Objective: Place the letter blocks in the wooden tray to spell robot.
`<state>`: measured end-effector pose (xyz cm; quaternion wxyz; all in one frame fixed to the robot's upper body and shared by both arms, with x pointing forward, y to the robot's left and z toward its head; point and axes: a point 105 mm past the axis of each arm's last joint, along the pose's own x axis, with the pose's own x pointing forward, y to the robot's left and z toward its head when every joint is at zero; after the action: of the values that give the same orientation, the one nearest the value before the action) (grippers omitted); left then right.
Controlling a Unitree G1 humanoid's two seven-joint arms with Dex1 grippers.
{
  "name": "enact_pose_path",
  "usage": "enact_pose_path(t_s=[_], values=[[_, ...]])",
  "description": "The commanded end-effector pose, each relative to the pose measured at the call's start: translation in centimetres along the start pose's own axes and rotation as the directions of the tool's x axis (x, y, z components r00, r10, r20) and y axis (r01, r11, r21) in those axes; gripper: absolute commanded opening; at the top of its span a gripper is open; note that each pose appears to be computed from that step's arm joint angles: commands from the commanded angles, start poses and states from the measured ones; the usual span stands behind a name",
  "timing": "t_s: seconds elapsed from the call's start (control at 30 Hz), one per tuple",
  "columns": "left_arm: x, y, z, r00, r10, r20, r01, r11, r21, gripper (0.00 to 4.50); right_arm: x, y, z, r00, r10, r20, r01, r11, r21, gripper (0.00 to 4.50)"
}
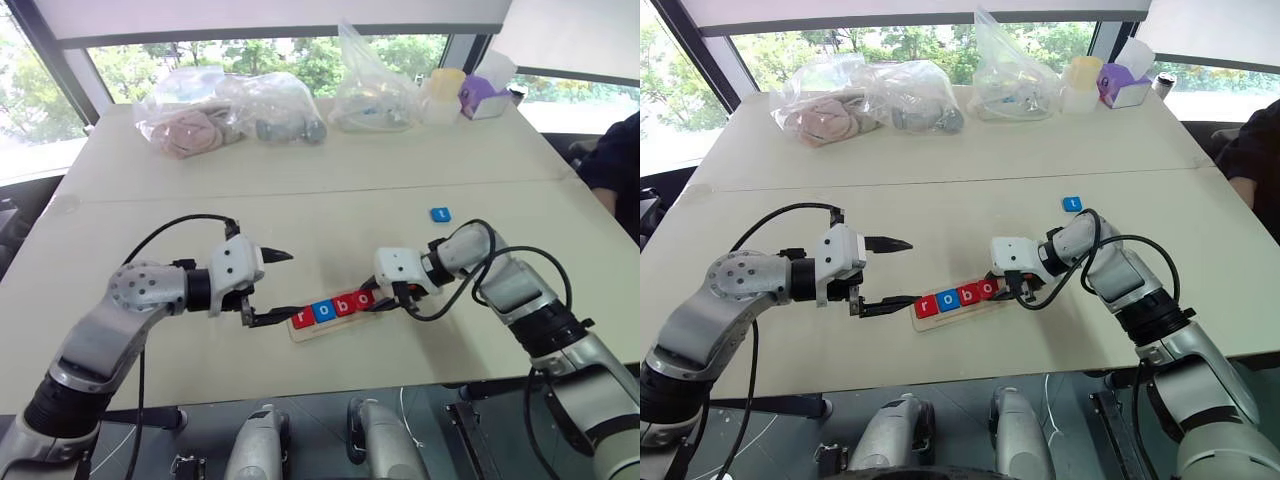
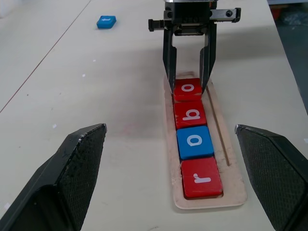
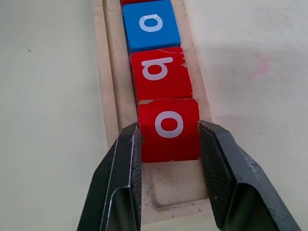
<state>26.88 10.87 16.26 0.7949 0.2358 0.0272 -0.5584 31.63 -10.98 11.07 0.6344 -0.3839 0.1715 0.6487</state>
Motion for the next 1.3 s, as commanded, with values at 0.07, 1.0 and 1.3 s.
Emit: enact_pose_path(t_s=[0.07,1.0,1.3], values=[[-0.3,0.2,1.2,1.000,0.011,0.026,-0.012,0.999,0.045,4.50,-0.4,-0.5,0.6,1.000,-0.017,0.007,0.017,0.999,-0.028,1.11],[-0.2,0.2,1.2,0.999,0.011,0.032,-0.012,0.999,0.046,4.50,-3.6,-2.9,1.4,0.983,-0.181,0.034,0.181,0.983,-0.007,4.48],[-0.1,0.3,1.3,0.999,0.002,0.033,-0.004,0.999,0.050,4.50,-5.6,-3.9,-0.4,0.946,-0.322,-0.037,0.322,0.947,-0.019,4.48]])
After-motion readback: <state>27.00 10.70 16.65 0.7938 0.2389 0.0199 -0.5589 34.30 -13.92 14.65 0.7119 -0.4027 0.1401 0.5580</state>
